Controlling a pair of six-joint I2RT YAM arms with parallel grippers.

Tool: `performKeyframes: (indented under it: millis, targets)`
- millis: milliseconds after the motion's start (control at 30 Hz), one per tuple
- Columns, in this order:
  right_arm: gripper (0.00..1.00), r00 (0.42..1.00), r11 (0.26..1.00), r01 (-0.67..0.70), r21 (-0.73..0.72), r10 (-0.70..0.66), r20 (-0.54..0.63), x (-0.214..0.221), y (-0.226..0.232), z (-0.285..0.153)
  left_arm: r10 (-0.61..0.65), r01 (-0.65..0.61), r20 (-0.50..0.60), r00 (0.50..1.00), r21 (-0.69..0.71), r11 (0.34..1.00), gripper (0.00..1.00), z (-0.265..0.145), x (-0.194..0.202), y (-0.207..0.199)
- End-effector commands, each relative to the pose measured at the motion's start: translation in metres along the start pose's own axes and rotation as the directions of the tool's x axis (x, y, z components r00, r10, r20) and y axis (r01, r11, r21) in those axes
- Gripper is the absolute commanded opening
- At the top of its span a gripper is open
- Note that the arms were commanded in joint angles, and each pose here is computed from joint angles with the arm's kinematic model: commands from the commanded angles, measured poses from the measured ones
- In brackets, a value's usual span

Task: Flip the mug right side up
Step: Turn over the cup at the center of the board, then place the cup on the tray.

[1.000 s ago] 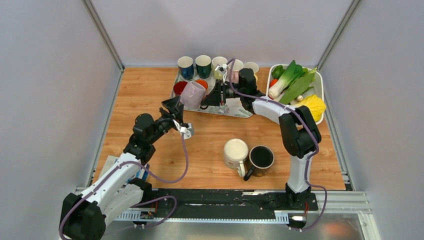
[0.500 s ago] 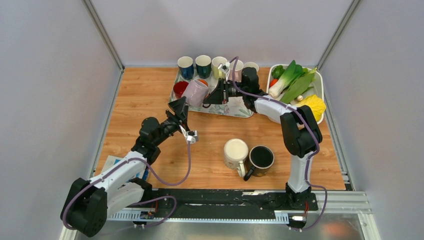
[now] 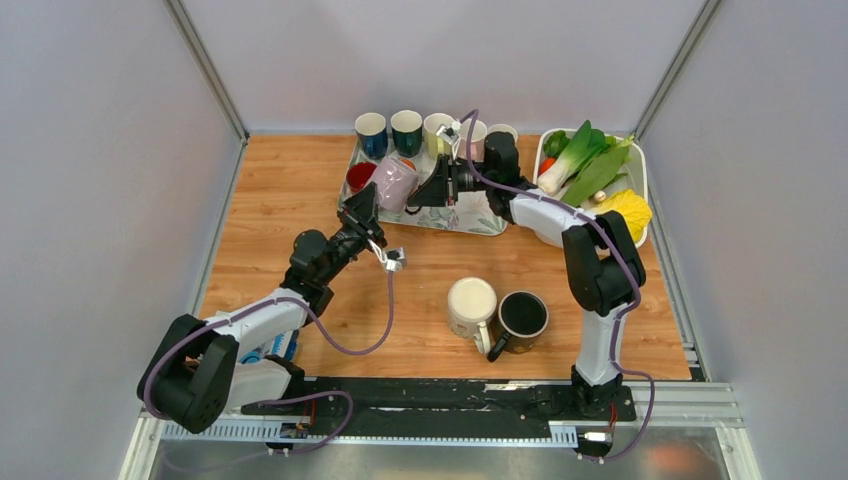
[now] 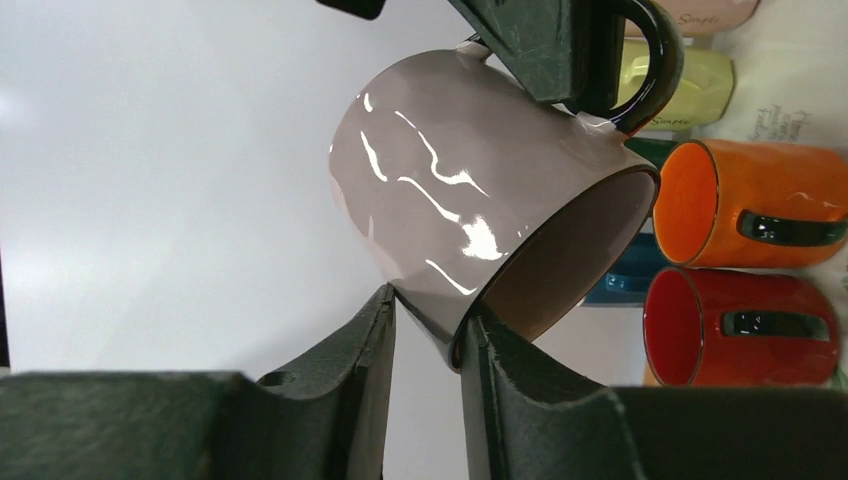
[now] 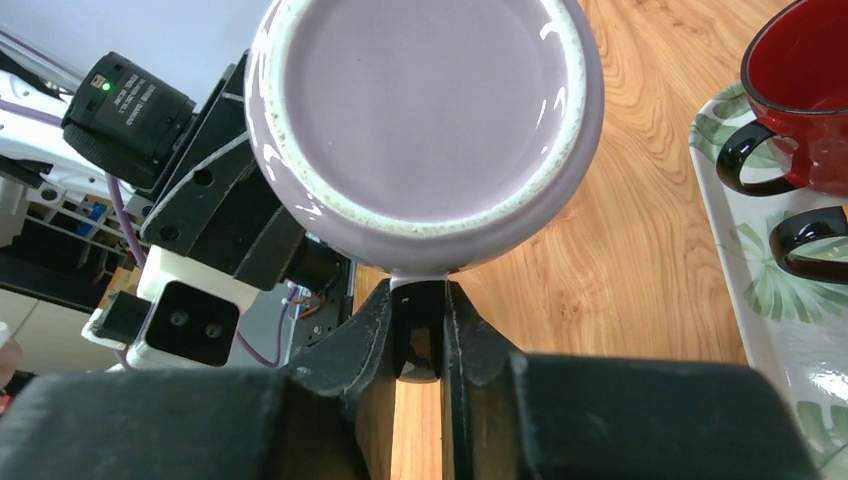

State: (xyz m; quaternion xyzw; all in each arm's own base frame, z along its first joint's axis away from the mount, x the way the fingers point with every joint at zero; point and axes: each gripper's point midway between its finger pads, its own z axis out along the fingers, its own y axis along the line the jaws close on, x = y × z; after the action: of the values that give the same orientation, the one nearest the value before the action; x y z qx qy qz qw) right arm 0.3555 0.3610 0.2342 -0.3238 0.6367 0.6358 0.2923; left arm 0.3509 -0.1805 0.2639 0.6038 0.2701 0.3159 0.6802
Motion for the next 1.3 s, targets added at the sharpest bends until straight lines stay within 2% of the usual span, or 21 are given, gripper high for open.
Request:
performKeyframes:
  millis: [0, 33, 133, 167, 233, 333, 433, 533, 567, 600, 633, 733, 833, 900, 1000, 1033, 1067, 1133, 1167, 1200, 1267]
  targets:
    - [0.11, 0.995, 0.995, 0.098, -0.025, -0.097, 0.035, -0.028, 0.023, -0.001, 0.039, -0.036, 0.013, 0.999, -0.172, 0.984, 0.24, 0.009, -0.004, 0.059]
    - [0.12, 0.995, 0.995, 0.093, -0.019, -0.093, 0.037, -0.027, 0.021, -0.001, 0.039, -0.035, 0.017, 0.999, -0.179, 0.983, 0.18, 0.011, -0.004, 0.062]
    - [0.25, 0.995, 0.996, 0.089, 0.01, -0.09, 0.046, -0.027, 0.017, -0.001, 0.033, -0.028, 0.023, 0.999, -0.182, 0.983, 0.11, 0.013, -0.005, 0.064]
    - [0.27, 0.995, 0.996, 0.092, 0.012, -0.093, 0.047, -0.027, 0.016, -0.001, 0.029, -0.024, 0.021, 0.999, -0.186, 0.982, 0.05, 0.014, -0.005, 0.066]
    - [0.38, 0.994, 0.995, 0.097, 0.024, -0.098, 0.054, -0.028, 0.016, -0.002, 0.017, -0.013, 0.02, 1.0, -0.187, 0.982, 0.01, 0.014, -0.006, 0.067]
    - [0.58, 0.992, 0.993, 0.104, 0.057, -0.108, 0.073, -0.03, 0.012, -0.006, -0.016, 0.018, 0.014, 1.0, -0.165, 0.986, 0.0, 0.013, -0.004, 0.063]
    - [0.7, 0.986, 0.986, 0.127, 0.103, -0.138, 0.099, -0.036, 0.007, -0.014, -0.092, 0.089, -0.024, 0.995, -0.121, 0.989, 0.0, 0.01, 0.003, 0.058]
    - [0.81, 0.961, 0.959, 0.234, 0.163, -0.254, 0.114, -0.048, 0.004, -0.031, -0.186, 0.178, -0.08, 0.979, -0.091, 0.98, 0.0, 0.006, 0.012, 0.061]
    - [0.88, 0.947, 0.941, 0.278, 0.193, -0.302, 0.108, -0.051, 0.0, -0.037, -0.25, 0.245, -0.119, 0.961, -0.049, 0.968, 0.0, 0.003, 0.017, 0.051]
    - [0.96, 0.925, 0.912, 0.345, 0.221, -0.371, 0.086, -0.054, -0.002, -0.041, -0.315, 0.31, -0.135, 0.94, -0.056, 0.949, 0.0, 0.003, 0.019, 0.056]
    - [1.0, 0.902, 0.88, 0.402, 0.252, -0.427, 0.053, -0.055, -0.005, -0.045, -0.352, 0.359, -0.191, 0.916, 0.0, 0.934, 0.0, -0.002, 0.024, 0.042]
    - [1.0, 0.842, 0.804, 0.529, 0.272, -0.538, -0.044, -0.046, -0.008, -0.053, -0.517, 0.548, -0.278, 0.81, 0.044, 0.835, 0.0, -0.008, 0.025, 0.033]
    - [1.0, 0.759, 0.721, 0.649, 0.243, -0.632, -0.156, -0.031, -0.009, -0.056, -0.6, 0.691, -0.399, 0.693, 0.132, 0.711, 0.0, -0.023, 0.019, 0.0]
    - [1.0, 0.662, 0.634, 0.749, 0.195, -0.7, -0.268, -0.013, -0.01, -0.056, -0.629, 0.76, -0.47, 0.619, 0.157, 0.631, 0.0, -0.031, 0.015, -0.017]
    - [1.0, 0.454, 0.467, 0.881, 0.073, -0.793, -0.406, 0.012, -0.008, -0.054, -0.683, 0.855, -0.547, 0.484, 0.128, 0.503, 0.0, -0.033, 0.009, -0.029]
    - [1.0, 0.401, 0.425, 0.904, 0.044, -0.809, -0.429, 0.017, -0.005, -0.052, -0.678, 0.872, -0.578, 0.454, 0.131, 0.472, 0.0, -0.037, 0.008, -0.036]
    - [1.0, 0.374, 0.407, 0.913, 0.016, -0.82, -0.433, 0.02, 0.0, -0.049, -0.696, 0.895, -0.591, 0.409, 0.109, 0.433, 0.0, -0.031, 0.007, -0.035]
    - [1.0, 0.371, 0.417, 0.909, -0.02, -0.828, -0.42, 0.024, 0.009, -0.043, -0.687, 0.93, -0.646, 0.332, 0.1, 0.355, 0.0, -0.032, 0.002, -0.046]
    - [1.0, 0.372, 0.427, 0.904, -0.04, -0.827, -0.421, 0.023, 0.014, -0.038, -0.7, 0.936, -0.64, 0.316, 0.091, 0.34, 0.0, -0.026, 0.001, -0.036]
    - [1.0, 0.365, 0.434, 0.899, -0.067, -0.824, -0.433, 0.026, 0.016, -0.034, -0.682, 0.951, -0.676, 0.28, 0.1, 0.291, 0.0, -0.026, -0.003, -0.048]
    - [1.0, 0.334, 0.442, 0.888, -0.124, -0.807, -0.486, 0.045, 0.012, -0.025, -0.674, 0.965, -0.698, 0.244, 0.104, 0.242, 0.0, -0.019, -0.007, -0.049]
